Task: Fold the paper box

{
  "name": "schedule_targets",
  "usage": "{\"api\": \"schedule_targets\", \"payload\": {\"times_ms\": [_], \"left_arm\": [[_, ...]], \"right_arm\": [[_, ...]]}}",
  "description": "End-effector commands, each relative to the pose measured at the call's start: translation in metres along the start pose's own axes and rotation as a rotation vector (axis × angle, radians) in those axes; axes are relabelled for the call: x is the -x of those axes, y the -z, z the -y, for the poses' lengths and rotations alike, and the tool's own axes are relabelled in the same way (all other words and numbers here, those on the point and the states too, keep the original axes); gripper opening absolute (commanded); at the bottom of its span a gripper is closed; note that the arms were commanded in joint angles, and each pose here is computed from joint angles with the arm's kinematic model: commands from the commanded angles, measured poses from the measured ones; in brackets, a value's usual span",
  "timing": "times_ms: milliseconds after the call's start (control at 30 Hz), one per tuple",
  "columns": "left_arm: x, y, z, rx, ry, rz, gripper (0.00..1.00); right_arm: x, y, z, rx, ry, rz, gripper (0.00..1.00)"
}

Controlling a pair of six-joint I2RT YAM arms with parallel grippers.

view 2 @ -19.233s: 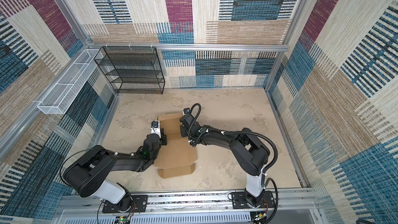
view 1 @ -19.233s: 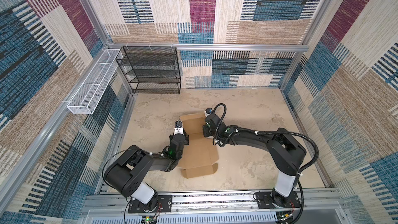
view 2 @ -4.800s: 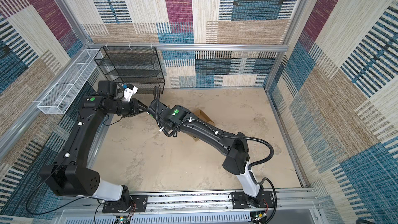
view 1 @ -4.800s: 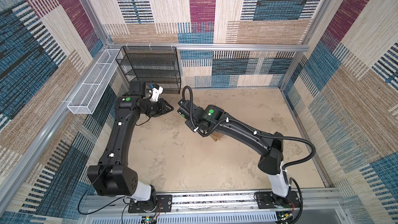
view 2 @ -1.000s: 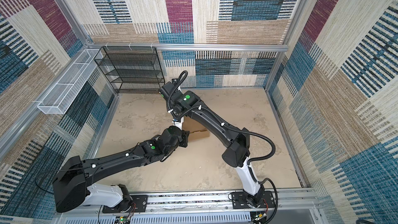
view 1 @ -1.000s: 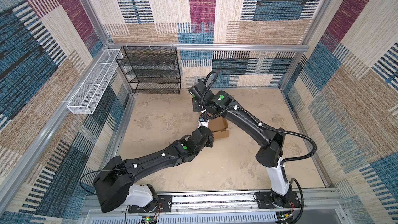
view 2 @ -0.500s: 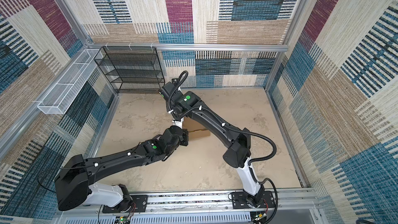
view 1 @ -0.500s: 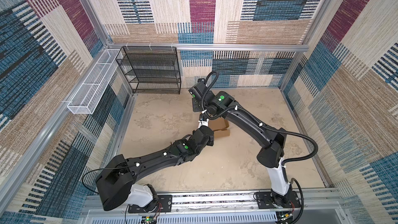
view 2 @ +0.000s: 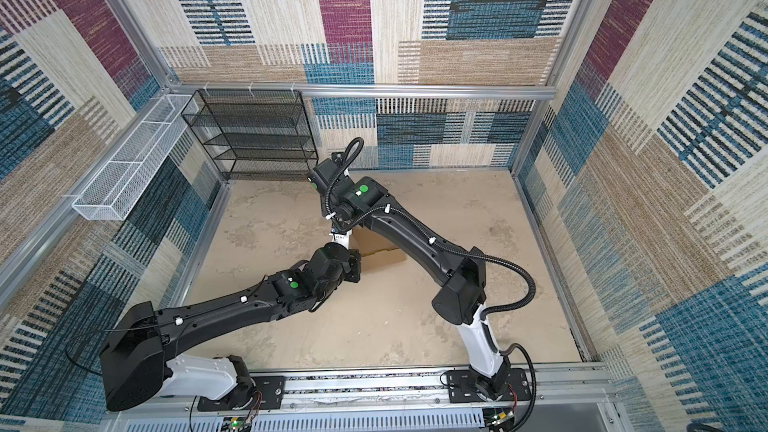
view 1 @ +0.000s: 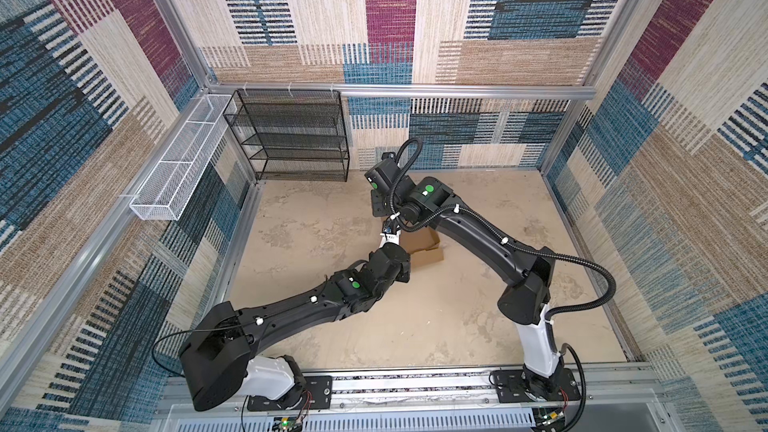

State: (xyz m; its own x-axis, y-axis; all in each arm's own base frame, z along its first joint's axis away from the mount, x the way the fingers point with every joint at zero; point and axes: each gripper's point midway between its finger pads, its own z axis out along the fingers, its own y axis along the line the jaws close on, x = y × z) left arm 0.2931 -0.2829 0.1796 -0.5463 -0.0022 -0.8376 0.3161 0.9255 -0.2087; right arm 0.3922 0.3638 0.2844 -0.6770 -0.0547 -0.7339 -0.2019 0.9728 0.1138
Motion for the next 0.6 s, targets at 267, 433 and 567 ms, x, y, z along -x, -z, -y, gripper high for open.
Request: {"api": "schedule_targets", "payload": {"times_ms": [267,433,567], "left_arm": [[-0.005,0.016,-0.018,0.010,-0.051,-0.025,0.00],[-0.004,0.017,-0.021,0.019,-0.054,-0.026,0.08],[0.002,0.015,-0.023,0.043,-0.063,-0.026,0.18]], "right_arm": [[0.025,0.034,0.005,0.034,-0.027,0.103,0.54],[0.031,0.055,0.017,0.053,-0.021,0.173,0.56],[0.033,0.066,0.027,0.064,-0.020,0.201,0.57]]}}
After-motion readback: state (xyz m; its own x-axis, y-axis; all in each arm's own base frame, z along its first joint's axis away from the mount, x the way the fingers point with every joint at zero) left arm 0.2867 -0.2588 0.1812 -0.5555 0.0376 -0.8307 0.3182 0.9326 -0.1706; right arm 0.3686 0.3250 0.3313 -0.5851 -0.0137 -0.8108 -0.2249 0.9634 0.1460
